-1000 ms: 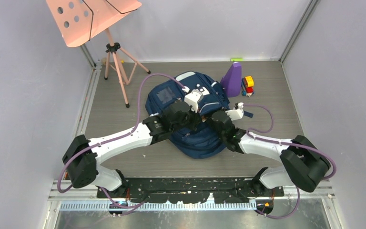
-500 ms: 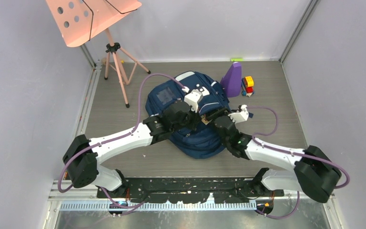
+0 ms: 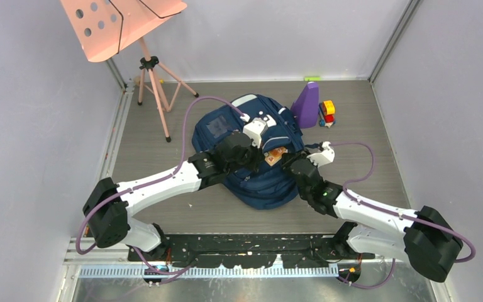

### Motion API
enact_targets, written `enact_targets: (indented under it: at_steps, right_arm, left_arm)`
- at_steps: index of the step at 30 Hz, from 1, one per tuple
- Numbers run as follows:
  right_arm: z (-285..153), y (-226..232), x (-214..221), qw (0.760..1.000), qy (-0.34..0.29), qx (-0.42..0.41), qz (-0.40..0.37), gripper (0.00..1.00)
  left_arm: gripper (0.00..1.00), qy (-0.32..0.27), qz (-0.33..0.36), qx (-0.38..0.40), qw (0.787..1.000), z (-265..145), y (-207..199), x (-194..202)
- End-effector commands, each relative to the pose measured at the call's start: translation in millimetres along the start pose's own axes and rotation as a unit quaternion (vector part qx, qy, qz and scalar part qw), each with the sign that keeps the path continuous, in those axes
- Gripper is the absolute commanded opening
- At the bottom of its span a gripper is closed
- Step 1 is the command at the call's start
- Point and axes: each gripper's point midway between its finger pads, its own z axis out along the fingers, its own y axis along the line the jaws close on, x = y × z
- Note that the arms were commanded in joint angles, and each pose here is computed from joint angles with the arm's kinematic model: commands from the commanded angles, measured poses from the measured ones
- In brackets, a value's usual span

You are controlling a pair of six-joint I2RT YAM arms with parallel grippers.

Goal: Pack the student bag
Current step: Place the stationery in the student bag.

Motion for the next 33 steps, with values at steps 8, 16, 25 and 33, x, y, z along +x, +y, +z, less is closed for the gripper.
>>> enact_targets:
  at_steps: [8,16,25,33]
  right_arm:
    - [15,19,15,0.999,0.020,-0.026,-0.036,0.25]
    - [38,32,26,0.997,0.031,-0.045,-0.049,0.18]
    - [38,30,29,0.995,0.046,-0.044,-0.077,0.16]
    - [-11,-24,5,0.993,0.061,0.018,-0.099,0.35]
  left_arm:
    - [0.00,-0.061,-0.018,0.027,0.998,-13,-14,-48]
    - [0.00,-0.043,-0.018,0.043,0.998,-7,-19,-35]
    - [0.00,-0.026,-0.021,0.031,0.999,-1,-14,-19]
    - [0.16,0.019,-0.020,0.067,0.997,21,-25,12]
